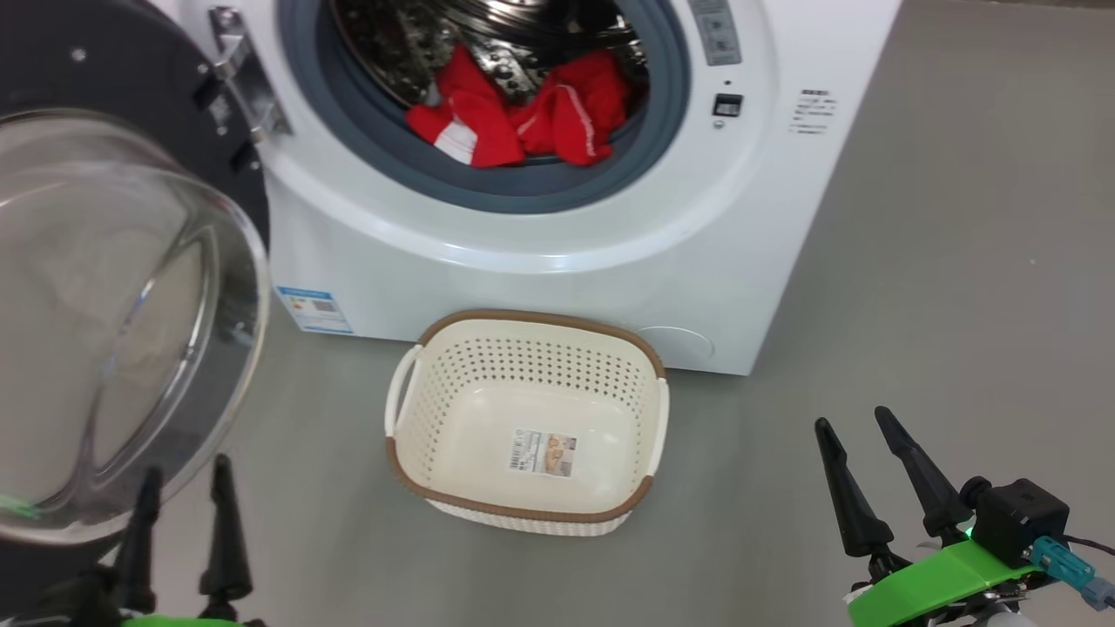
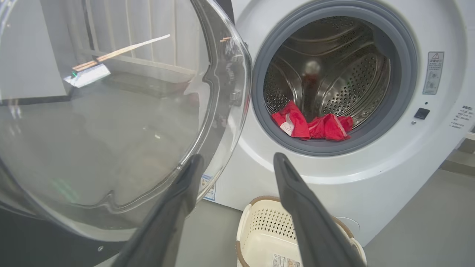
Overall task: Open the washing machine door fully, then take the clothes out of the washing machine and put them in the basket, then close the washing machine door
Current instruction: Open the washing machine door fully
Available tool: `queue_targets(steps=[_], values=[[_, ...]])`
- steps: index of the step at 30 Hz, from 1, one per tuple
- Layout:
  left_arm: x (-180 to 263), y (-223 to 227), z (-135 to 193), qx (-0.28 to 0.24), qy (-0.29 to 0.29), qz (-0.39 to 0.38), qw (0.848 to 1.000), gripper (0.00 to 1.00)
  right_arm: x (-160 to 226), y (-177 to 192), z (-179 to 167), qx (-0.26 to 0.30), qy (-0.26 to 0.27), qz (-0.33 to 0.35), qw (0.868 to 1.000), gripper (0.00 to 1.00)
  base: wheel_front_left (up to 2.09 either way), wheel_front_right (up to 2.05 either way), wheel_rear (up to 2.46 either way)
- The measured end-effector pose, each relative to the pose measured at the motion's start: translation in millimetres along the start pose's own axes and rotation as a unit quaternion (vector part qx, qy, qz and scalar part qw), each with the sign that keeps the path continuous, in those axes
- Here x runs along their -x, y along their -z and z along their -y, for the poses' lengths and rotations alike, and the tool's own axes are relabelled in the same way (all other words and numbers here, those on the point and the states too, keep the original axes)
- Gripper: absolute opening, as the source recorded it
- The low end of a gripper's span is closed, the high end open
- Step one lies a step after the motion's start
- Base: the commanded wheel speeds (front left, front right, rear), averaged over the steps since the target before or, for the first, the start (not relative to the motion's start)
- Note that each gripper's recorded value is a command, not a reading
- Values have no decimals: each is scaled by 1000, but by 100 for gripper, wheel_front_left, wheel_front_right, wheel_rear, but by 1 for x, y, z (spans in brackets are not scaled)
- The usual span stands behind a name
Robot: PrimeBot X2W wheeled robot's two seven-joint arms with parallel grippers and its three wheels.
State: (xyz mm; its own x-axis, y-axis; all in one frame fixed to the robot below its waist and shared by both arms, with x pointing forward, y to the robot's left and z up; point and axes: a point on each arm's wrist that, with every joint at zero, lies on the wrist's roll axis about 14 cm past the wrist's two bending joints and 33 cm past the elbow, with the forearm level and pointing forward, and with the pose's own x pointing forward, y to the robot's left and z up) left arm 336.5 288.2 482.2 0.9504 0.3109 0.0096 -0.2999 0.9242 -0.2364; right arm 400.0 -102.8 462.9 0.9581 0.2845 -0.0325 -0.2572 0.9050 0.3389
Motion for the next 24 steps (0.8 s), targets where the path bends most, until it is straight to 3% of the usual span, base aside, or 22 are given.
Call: queue_targets(steps=[4, 24], values=[[-9, 13, 38, 7, 58, -19, 998, 100, 10, -7, 20, 0, 33, 11, 999, 100, 0, 0, 0], [-23, 49, 141, 19, 208, -66, 976, 100, 67, -35, 92, 4, 168, 56, 984, 100, 0, 0, 0]])
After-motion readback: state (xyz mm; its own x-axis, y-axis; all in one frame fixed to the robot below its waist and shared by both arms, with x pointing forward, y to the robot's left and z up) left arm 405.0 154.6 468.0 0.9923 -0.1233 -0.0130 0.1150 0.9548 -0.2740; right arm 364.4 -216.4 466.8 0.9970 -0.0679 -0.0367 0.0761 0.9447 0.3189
